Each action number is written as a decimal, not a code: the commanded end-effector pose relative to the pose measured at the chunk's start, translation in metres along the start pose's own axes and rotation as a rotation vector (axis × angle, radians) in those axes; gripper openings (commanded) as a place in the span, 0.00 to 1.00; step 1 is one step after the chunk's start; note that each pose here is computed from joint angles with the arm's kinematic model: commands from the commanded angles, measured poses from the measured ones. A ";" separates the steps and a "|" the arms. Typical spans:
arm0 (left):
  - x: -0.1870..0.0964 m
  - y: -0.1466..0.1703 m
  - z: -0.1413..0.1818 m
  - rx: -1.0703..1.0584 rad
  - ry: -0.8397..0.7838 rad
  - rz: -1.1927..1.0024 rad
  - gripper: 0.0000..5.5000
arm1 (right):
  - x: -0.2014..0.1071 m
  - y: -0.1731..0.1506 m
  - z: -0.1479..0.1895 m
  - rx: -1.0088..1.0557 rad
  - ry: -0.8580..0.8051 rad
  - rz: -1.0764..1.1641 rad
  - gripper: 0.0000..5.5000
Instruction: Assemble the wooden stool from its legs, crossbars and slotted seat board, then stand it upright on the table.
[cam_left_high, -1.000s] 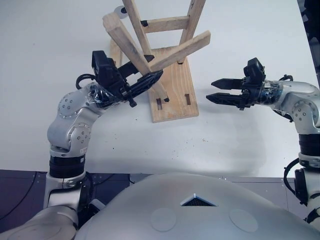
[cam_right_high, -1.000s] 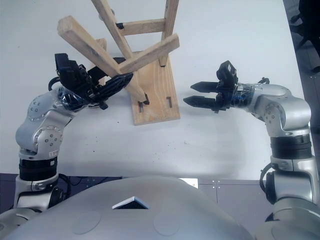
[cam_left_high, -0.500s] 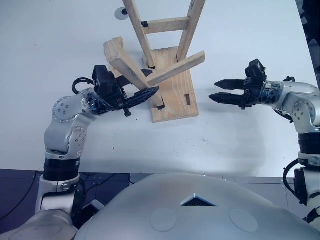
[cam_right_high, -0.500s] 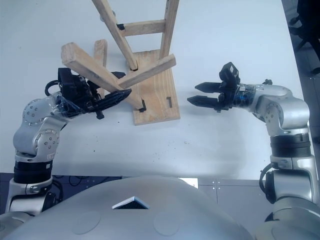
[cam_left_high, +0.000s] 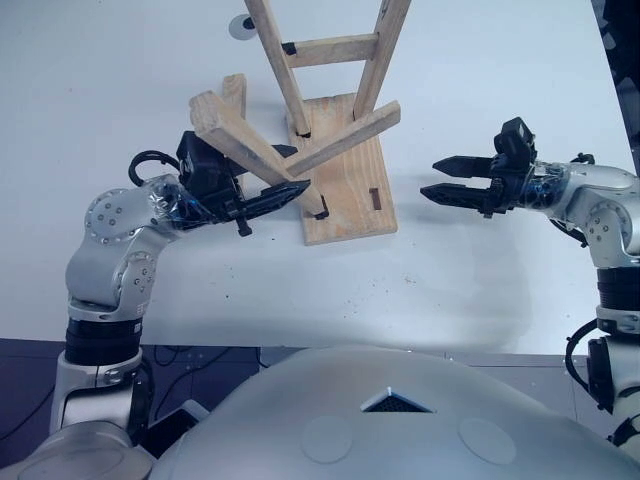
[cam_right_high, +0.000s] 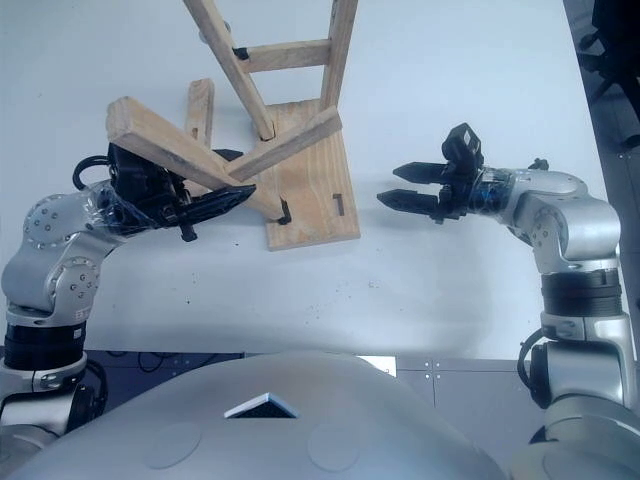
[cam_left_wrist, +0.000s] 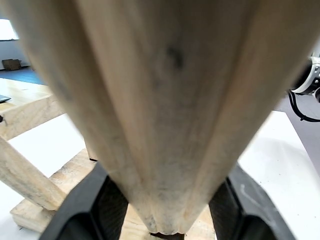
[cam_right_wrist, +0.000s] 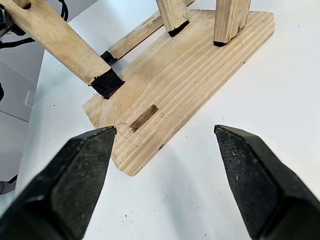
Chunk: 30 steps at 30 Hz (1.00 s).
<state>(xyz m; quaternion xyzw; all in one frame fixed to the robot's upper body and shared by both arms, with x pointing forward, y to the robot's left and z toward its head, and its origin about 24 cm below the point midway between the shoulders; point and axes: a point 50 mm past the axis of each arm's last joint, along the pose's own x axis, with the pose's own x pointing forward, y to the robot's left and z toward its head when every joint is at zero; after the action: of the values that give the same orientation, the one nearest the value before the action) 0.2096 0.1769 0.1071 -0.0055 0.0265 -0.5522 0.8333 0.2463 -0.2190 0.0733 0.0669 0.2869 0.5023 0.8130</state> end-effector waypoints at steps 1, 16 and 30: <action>-0.003 0.001 0.003 0.009 0.037 0.000 0.37 | 0.001 0.001 0.001 -0.019 -0.007 -0.007 0.65; 0.000 0.003 -0.034 0.051 0.396 -0.136 0.37 | 0.007 0.002 0.001 -0.024 -0.023 -0.013 0.65; 0.014 -0.003 -0.086 -0.073 0.604 -0.124 0.37 | 0.011 0.001 -0.001 -0.021 -0.029 -0.032 0.65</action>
<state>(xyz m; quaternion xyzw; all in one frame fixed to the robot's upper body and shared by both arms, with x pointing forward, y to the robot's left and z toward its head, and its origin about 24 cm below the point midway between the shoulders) 0.2329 0.1431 0.0950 0.1211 0.0774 -0.6142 0.7760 0.2458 -0.2115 0.0673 0.0703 0.2809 0.4944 0.8196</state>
